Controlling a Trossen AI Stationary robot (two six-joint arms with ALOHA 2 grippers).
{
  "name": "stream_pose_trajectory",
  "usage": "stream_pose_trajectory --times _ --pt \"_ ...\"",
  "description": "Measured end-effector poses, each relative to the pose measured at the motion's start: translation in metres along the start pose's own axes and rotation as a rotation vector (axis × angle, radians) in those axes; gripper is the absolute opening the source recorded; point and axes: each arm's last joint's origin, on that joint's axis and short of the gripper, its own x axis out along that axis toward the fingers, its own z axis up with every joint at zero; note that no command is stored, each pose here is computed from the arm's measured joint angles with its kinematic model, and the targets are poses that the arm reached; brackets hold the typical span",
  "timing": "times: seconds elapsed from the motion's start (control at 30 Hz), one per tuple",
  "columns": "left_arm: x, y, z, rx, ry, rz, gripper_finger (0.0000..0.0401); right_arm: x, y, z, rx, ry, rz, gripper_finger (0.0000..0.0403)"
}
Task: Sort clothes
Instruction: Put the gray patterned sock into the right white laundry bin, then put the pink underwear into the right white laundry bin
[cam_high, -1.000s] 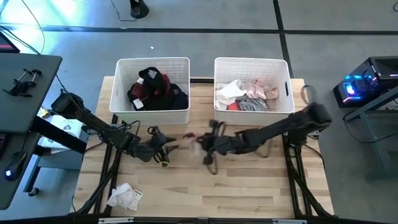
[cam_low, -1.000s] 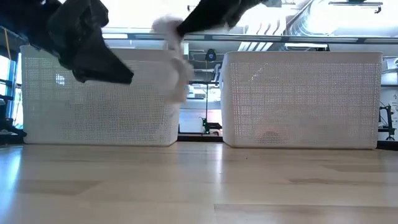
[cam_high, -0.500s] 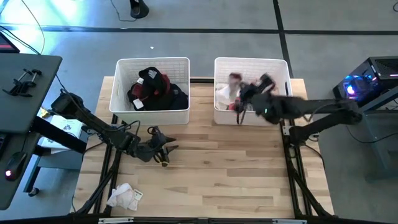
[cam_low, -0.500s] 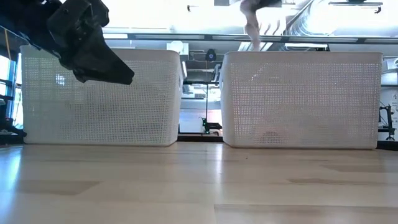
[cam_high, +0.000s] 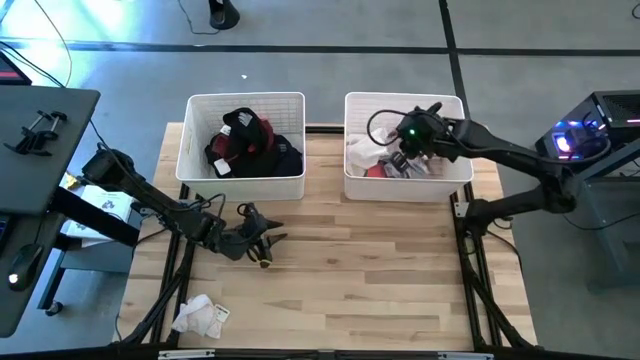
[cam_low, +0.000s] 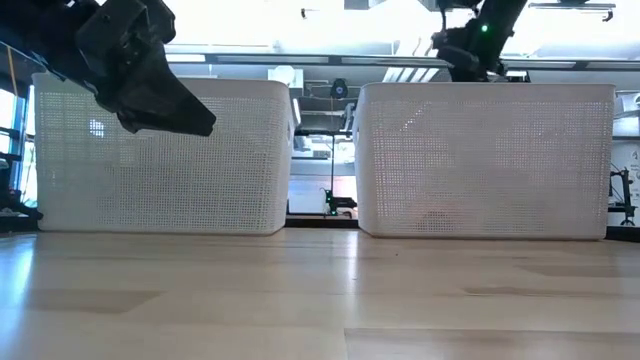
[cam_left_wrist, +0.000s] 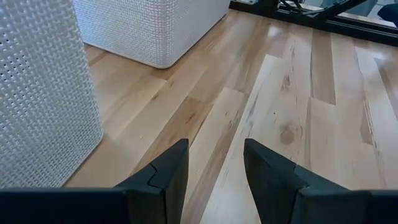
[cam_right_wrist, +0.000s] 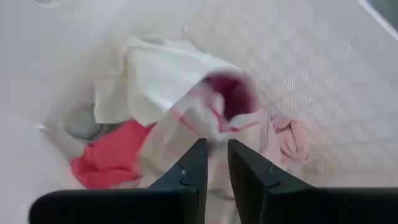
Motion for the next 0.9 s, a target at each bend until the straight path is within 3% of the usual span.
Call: stream_pose_trajectory --times 0.2,0.43,0.67,0.77,0.9 --pt "0.000 0.000 0.000 -0.002 0.000 -0.001 0.0144 0.009 -0.004 0.003 -0.003 0.017 -0.048 0.0056" --pt "0.000 0.000 0.000 -0.003 -0.001 -0.001 0.0144 0.019 0.001 0.004 -0.027 0.062 -0.007 0.0063" --pt "0.000 0.000 0.000 -0.003 -0.001 -0.001 0.0144 0.033 0.006 0.006 -0.069 0.100 -0.008 0.0131" --pt "0.000 0.000 0.000 -0.003 -0.001 -0.001 0.0144 0.033 0.008 0.011 -0.092 0.050 -0.011 0.0158" --pt "0.000 0.000 0.000 -0.003 -0.001 -0.001 0.0144 0.015 0.023 0.019 -0.133 -0.127 -0.024 0.0164"
